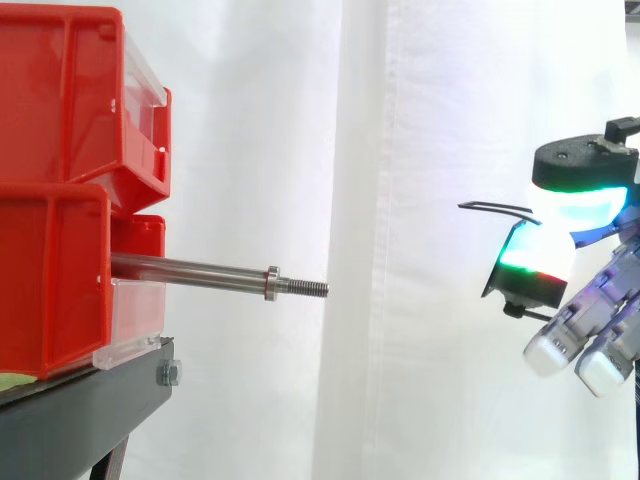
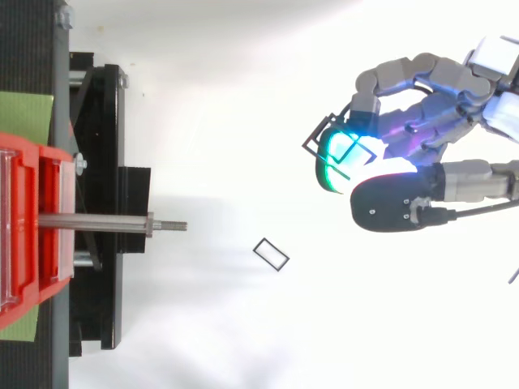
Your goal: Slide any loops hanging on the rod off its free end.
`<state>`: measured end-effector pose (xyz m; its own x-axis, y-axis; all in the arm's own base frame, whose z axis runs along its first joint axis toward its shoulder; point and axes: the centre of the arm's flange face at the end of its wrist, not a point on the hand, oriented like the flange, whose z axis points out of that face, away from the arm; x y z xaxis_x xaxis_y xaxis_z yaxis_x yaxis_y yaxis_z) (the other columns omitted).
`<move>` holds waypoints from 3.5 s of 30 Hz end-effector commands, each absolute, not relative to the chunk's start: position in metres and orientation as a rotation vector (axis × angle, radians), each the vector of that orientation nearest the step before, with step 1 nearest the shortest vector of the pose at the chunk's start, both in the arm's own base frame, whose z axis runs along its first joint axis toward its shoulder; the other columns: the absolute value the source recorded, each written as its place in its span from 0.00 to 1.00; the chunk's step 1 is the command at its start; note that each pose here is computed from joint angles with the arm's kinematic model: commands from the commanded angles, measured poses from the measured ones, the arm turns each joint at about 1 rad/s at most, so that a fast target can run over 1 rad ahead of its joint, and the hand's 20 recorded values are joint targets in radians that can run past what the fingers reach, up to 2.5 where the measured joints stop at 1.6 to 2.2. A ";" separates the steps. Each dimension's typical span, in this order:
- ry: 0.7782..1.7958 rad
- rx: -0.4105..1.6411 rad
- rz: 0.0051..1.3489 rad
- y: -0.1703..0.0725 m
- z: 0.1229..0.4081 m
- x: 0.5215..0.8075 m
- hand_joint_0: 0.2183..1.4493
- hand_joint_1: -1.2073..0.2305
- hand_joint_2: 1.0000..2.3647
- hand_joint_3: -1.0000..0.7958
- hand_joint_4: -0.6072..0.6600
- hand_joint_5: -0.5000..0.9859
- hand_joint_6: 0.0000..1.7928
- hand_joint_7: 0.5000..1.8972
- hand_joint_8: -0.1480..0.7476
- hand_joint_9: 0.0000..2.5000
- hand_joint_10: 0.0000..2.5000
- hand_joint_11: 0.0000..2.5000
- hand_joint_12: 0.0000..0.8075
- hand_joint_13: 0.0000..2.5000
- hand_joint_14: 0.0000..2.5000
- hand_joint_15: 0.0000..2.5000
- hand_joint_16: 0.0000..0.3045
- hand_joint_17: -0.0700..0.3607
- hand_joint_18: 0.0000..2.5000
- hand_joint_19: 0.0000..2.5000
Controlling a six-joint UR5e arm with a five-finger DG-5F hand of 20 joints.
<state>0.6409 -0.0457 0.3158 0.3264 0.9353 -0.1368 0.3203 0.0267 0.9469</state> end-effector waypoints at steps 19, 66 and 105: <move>1.207 1.472 0.717 -0.032 0.316 0.644 0.27 0.37 0.05 0.50 0.40 0.29 0.43 0.50 0.59 0.37 0.00 0.10 0.49 0.39 0.00 0.08 0.21 0.50 0.45 0.18; 0.677 1.827 1.055 -0.018 0.311 0.639 0.28 0.36 0.00 0.50 0.41 0.29 0.43 0.49 0.59 0.38 0.00 0.10 0.48 0.40 0.00 0.09 0.21 0.49 0.45 0.19; 1.064 1.700 1.026 0.000 0.268 0.631 0.26 0.36 0.06 0.50 0.42 0.30 0.42 0.51 0.61 0.43 0.00 0.12 0.49 0.42 0.00 0.08 0.21 0.50 0.46 0.19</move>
